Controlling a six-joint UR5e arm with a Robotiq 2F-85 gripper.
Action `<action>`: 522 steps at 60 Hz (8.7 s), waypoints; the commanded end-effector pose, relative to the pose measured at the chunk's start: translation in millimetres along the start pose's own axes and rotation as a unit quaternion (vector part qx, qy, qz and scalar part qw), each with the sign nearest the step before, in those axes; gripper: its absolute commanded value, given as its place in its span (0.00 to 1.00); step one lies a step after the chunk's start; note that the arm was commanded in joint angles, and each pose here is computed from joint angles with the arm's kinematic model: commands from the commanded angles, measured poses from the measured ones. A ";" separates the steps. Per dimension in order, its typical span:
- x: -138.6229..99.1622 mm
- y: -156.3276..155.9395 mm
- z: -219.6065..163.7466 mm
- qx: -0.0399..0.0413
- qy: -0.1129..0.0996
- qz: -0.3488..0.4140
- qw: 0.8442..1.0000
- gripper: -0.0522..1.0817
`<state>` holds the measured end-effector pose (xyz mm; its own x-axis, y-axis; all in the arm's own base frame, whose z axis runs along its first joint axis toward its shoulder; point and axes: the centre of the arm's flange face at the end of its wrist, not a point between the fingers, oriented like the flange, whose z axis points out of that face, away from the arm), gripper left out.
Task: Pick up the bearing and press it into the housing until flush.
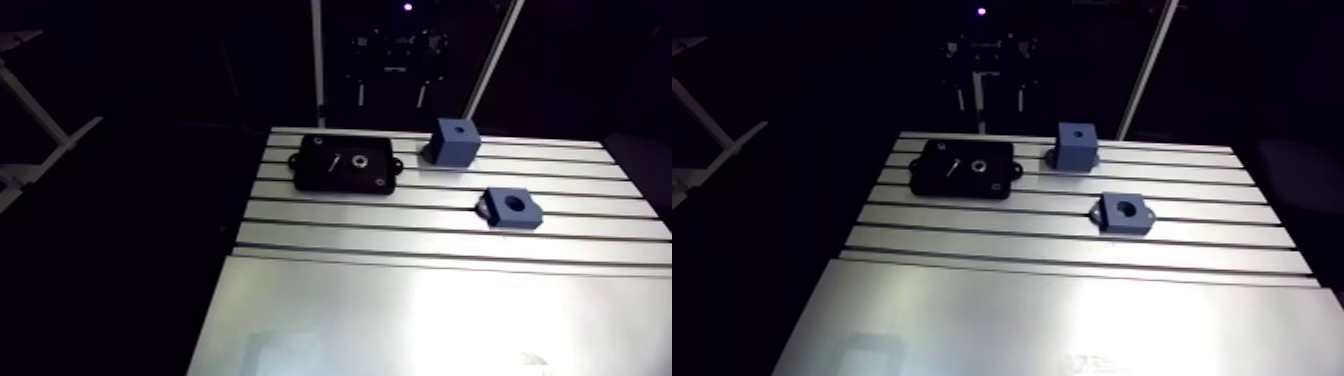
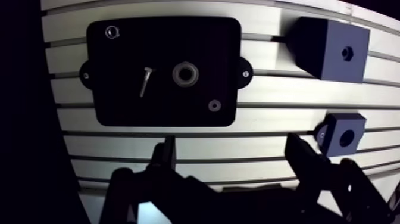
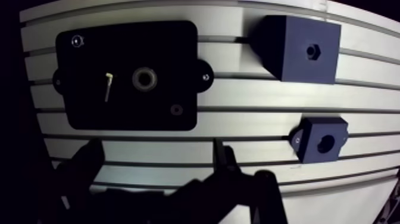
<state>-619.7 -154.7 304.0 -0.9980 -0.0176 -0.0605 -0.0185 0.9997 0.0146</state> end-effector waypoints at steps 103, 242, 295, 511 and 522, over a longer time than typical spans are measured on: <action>38.1 -38.8 102.8 0.002 -0.023 -0.028 0.999 0.39; 36.9 -38.1 133.9 0.002 -0.032 -0.032 0.999 0.48; 36.6 -38.2 134.2 0.003 -0.033 -0.032 0.999 0.50; -81.4 262.3 67.3 0.011 -0.010 0.004 1.000 0.60; -77.7 259.2 79.3 0.018 -0.018 0.004 1.000 0.60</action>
<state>-538.7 109.6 245.5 -0.9966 -0.0097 -0.0818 -0.0089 0.9999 -0.0102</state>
